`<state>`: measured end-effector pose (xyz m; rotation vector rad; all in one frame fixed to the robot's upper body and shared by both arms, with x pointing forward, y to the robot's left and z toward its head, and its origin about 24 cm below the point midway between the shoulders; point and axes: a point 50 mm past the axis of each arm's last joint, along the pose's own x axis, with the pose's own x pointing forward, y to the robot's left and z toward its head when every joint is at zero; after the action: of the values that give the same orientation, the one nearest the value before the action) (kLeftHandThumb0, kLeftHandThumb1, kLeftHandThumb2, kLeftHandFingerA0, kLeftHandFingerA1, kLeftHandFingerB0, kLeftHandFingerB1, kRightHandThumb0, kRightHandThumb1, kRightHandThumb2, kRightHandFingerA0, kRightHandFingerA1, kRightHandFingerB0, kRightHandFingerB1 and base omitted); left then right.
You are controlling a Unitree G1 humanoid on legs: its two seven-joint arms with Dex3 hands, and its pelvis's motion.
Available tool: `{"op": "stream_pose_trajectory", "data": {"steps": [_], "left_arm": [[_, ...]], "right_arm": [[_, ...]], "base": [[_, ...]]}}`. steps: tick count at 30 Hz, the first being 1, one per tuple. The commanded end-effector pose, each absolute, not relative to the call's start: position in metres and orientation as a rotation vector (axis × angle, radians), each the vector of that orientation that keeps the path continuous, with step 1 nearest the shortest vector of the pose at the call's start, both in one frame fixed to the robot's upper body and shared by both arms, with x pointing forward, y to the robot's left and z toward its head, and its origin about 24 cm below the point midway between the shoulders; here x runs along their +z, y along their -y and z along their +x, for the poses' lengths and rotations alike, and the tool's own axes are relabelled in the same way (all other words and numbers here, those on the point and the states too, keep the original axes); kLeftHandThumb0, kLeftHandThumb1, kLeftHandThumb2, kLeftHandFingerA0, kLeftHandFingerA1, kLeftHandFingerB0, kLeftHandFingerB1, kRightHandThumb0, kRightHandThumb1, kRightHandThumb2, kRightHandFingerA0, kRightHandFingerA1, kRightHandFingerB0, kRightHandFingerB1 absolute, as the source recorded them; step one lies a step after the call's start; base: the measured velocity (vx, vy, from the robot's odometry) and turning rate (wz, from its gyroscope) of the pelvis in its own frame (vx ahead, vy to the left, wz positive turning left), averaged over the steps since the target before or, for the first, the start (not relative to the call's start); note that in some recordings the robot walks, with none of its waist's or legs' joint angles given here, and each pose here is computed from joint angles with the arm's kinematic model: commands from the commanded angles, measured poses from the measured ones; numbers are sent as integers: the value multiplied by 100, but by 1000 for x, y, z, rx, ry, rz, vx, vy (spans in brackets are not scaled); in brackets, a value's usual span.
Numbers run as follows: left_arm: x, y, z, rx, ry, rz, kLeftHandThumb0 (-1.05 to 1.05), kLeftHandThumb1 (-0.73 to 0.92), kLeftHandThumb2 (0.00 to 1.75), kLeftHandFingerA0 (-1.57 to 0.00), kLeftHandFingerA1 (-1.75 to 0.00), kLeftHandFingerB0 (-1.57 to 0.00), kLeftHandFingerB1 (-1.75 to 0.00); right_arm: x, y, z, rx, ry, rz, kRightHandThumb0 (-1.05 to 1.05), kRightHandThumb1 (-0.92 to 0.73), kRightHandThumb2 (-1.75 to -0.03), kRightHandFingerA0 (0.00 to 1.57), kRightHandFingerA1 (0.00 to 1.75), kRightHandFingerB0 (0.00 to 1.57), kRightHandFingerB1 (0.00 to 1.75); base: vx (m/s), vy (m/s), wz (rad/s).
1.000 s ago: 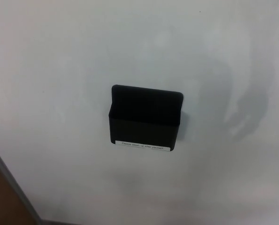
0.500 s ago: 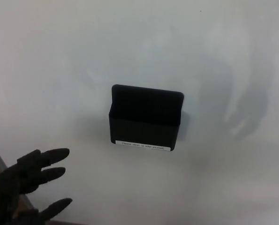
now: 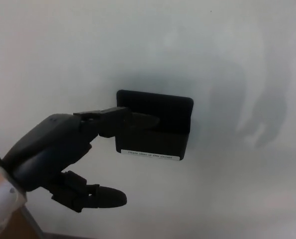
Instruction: A magnetic marker holder is on the left hand side of the white board, the robot put the index and middle finger into the opening of the container and pull off the magnetic holder and hand it to a human on the left hand side.
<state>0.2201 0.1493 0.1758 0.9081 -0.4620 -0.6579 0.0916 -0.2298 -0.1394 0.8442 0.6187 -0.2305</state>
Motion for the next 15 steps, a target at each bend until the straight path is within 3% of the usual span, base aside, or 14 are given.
{"op": "stream_pose_trajectory", "data": {"steps": [1,15], "left_arm": [[177,-140,235,-718,334,1046,-64,42,55,-34,-38,-29,-30],[172,-138,272,-678,236,1128,-62,45,55,-29,-35,-27,-30]], "right_arm": [[-136,237,92,-230,-551,870,-56,-73,-63,62,51,50,39],[-137,236,89,-216,-554,875,-57,-73,-62,59,51,46,38]], "base": [[0,0,0],[0,0,0]]}}
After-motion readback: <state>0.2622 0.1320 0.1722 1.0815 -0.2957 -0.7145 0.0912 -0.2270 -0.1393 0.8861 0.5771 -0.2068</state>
